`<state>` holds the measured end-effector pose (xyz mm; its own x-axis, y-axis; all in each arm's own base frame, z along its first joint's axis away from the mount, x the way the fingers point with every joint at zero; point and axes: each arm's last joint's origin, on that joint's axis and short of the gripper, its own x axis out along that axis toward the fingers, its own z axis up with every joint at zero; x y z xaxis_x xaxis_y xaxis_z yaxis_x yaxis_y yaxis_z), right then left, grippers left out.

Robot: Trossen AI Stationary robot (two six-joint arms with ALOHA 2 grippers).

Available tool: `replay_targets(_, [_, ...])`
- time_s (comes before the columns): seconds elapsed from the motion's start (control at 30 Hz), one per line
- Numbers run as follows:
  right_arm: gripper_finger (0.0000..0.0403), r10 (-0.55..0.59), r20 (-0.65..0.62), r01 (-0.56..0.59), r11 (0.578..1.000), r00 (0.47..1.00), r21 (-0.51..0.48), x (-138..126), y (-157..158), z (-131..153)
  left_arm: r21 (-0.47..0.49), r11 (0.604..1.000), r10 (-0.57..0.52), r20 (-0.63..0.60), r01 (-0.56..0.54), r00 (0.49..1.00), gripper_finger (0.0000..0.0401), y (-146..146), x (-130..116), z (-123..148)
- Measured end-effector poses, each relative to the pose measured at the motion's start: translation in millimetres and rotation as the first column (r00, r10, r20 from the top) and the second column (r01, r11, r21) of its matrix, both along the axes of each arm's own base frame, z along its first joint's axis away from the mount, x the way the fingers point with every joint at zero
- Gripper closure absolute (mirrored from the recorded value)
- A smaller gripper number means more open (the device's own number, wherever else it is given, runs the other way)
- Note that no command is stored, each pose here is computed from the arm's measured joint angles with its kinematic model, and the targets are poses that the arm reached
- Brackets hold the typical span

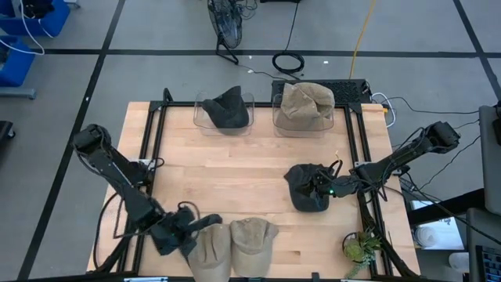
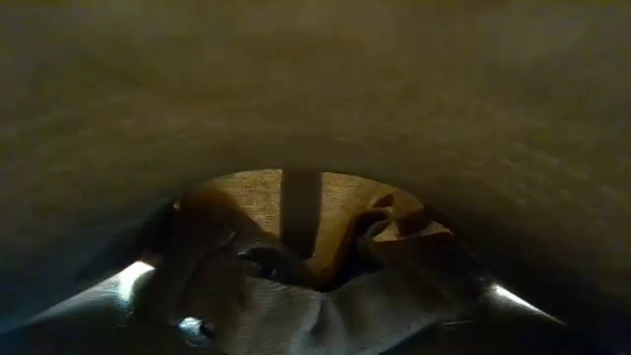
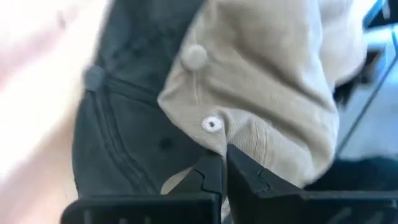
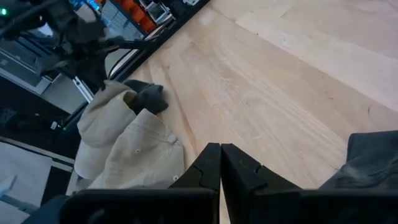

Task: Pick & Place hat
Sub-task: Put the brown cap into the right transparent bin

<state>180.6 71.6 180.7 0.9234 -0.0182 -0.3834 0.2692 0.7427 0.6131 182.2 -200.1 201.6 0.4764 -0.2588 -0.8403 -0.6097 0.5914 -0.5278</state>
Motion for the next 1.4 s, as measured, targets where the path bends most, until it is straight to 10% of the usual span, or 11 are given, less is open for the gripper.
replay_targets(0.43, [0.0403, 0.045, 0.003, -0.045, 0.994, 0.999, -0.101, 0, 0, 1, 0.315, 0.911, 0.281, -0.006, -0.265, 0.960, 0.0398, 97, 49, -5])
replay_targets(0.87, [0.0373, 0.007, 0.012, -0.006, 0.990, 1.000, -0.142, 6, -13, 2, 0.437, 0.894, -0.099, 0.402, -0.096, 0.910, 0.0399, 119, 95, 113])
replay_targets(1.4, [0.0168, -0.069, 0.208, 0.097, 0.987, 0.976, -0.125, 34, -56, 12, 0.578, 0.813, -0.338, 0.570, -0.073, 0.748, 0.0399, 153, 108, 234])
